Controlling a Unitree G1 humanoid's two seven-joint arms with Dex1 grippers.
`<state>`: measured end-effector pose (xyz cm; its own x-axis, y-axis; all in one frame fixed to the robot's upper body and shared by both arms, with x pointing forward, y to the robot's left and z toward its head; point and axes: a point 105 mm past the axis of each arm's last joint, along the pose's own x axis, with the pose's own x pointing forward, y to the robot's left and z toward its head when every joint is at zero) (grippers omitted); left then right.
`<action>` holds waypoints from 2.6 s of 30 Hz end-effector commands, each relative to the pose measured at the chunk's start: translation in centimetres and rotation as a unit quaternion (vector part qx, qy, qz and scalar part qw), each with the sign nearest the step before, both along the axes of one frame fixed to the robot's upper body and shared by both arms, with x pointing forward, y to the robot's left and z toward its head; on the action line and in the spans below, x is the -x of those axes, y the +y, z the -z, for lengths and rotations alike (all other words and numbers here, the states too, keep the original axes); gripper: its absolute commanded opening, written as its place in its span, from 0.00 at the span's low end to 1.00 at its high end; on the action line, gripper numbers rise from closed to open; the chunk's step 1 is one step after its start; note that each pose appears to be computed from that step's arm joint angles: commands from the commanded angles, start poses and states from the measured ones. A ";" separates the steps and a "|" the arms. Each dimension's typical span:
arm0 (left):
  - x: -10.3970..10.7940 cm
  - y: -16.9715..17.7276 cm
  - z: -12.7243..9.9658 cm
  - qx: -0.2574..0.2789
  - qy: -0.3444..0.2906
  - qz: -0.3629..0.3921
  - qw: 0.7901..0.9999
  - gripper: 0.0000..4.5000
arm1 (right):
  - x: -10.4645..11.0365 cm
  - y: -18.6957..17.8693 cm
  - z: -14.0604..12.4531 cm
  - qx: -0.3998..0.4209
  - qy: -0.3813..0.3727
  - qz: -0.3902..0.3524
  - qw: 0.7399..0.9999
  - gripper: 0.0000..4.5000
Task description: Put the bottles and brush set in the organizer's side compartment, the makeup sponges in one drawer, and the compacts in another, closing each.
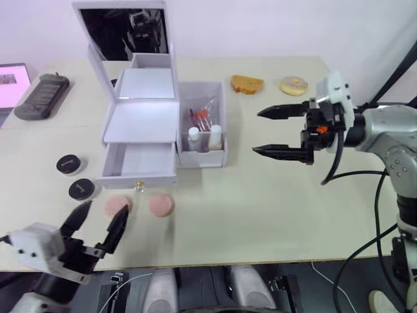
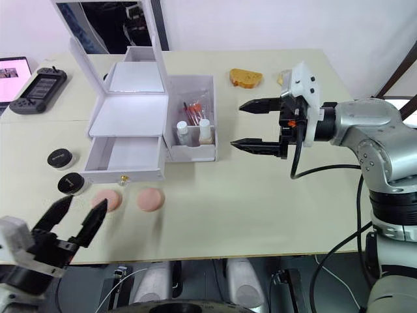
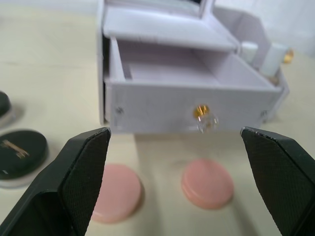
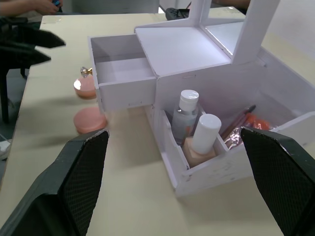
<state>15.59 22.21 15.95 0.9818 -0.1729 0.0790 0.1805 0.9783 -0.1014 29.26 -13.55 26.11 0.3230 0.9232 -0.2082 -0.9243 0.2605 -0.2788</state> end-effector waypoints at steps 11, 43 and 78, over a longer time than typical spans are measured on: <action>-2.0 8.1 -4.0 -0.189 -0.032 -0.020 0.981 0.99 | 1.3 -0.3 -1.0 -0.008 0.002 -0.031 0.999 1.00; -7.8 17.9 -8.2 -0.188 0.125 0.180 0.957 0.99 | -1.3 -9.2 3.2 0.008 0.041 0.118 0.992 1.00; -0.8 -2.1 4.2 -0.088 0.149 0.246 0.954 0.99 | 1.4 -0.9 -0.3 0.039 0.020 -0.057 0.997 1.00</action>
